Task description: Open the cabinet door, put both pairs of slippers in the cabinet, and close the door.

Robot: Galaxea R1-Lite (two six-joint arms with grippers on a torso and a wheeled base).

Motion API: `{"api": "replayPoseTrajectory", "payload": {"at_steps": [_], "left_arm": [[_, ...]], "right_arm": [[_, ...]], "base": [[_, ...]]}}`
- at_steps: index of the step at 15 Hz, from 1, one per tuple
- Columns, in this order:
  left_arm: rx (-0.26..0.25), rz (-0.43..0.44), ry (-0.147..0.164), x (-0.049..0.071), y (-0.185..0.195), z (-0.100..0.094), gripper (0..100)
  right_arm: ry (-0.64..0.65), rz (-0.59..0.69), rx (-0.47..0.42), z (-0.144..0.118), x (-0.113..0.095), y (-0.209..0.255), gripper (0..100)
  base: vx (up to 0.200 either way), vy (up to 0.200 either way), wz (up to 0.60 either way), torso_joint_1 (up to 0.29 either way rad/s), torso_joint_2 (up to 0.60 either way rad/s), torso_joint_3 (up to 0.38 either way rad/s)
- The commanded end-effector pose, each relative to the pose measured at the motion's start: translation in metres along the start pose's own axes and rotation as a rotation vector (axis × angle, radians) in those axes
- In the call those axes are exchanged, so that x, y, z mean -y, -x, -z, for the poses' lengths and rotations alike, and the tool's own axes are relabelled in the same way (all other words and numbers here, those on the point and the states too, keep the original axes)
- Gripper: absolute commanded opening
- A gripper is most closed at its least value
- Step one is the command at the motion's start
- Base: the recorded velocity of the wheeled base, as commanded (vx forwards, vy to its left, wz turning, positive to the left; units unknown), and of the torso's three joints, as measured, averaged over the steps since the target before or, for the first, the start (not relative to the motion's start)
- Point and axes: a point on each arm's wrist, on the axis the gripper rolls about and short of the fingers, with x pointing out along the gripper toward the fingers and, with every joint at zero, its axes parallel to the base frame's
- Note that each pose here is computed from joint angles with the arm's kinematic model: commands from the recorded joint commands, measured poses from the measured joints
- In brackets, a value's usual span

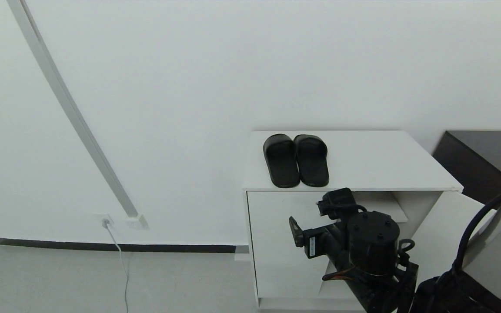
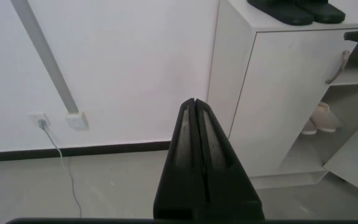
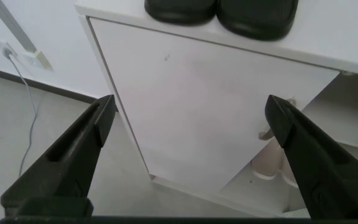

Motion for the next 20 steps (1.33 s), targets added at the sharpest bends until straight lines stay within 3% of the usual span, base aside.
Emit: {"api": "replayPoseTrajectory", "payload": {"at_steps": [1, 8, 9, 14, 17, 20], "left_arm": [[0.000, 0.000, 0.000, 0.000, 0.000, 0.000, 0], [-0.002, 0.001, -0.001, 0.000, 0.000, 0.000, 0], [0.000, 0.001, -0.001, 0.000, 0.000, 0.000, 0], [0.000, 0.001, -0.001, 0.000, 0.000, 0.000, 0], [0.000, 0.001, -0.001, 0.000, 0.000, 0.000, 0], [-0.002, 0.003, -0.003, 0.000, 0.000, 0.000, 0]], "right_arm": [[-0.001, -0.001, 0.002, -0.001, 0.000, 0.001, 100], [0.023, -0.001, 0.005, -0.002, 0.006, -0.001, 100], [0.010, 0.010, 0.022, -0.011, 0.008, -0.005, 100], [-0.024, 0.025, -0.059, -0.042, 0.003, -0.015, 100], [-0.061, 0.038, -0.101, -0.083, 0.001, -0.015, 100], [-0.062, 0.048, -0.113, -0.090, 0.000, -0.017, 100]], "base": [[0.000, 0.000, 0.00, 0.178, -0.40, -0.222], [0.000, 0.000, 0.00, 0.074, -0.16, -0.086], [0.000, 0.000, 0.00, 0.000, 0.00, 0.000], [0.000, 0.000, 0.00, 0.000, 0.00, 0.000], [0.000, 0.000, 0.00, 0.000, 0.00, 0.000], [0.000, 0.000, 0.00, 0.000, 0.00, 0.000]]}}
